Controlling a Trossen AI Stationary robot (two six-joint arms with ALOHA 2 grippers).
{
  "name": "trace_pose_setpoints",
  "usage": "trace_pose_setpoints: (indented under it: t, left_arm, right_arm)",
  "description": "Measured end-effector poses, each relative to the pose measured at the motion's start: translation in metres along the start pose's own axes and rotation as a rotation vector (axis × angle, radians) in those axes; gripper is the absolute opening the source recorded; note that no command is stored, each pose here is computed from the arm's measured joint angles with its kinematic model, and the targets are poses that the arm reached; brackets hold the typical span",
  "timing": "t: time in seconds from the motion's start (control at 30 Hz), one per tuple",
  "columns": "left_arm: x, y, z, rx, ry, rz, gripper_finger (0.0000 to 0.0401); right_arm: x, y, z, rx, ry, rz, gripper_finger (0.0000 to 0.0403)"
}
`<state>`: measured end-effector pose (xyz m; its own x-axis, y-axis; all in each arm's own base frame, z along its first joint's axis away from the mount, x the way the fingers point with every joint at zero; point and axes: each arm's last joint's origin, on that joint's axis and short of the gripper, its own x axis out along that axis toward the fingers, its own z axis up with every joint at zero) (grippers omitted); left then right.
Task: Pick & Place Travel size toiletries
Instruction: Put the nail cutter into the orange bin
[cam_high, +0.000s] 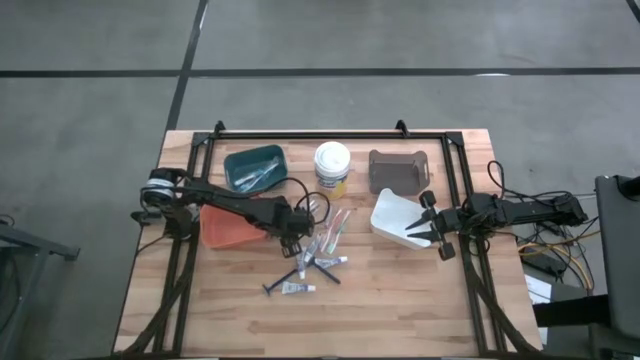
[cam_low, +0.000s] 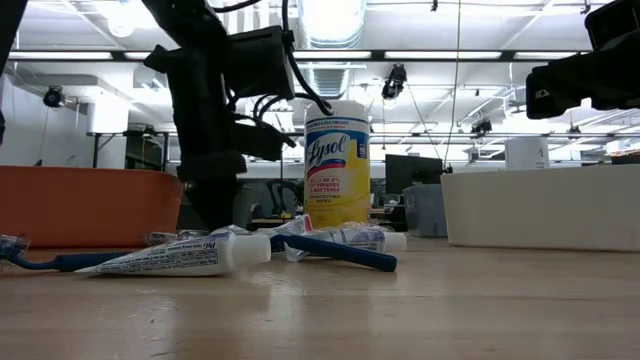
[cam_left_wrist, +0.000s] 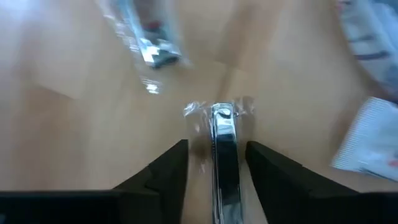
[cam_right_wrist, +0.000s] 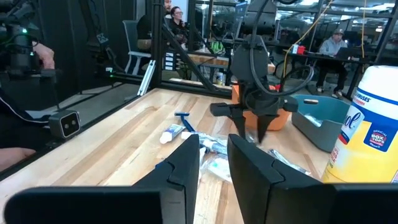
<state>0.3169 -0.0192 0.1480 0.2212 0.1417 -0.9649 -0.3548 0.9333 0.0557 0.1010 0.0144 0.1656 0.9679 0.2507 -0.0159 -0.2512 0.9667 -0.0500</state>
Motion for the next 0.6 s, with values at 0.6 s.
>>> trace_pose_setpoints:
  t: [0.6]
  left_arm:
    - [-0.0056,-0.0019,0.0025,-0.018,-0.016,-0.048,0.0045]
  right_arm:
    - [0.0000,0.0000,0.0000,0.000,0.000,0.000,0.0071]
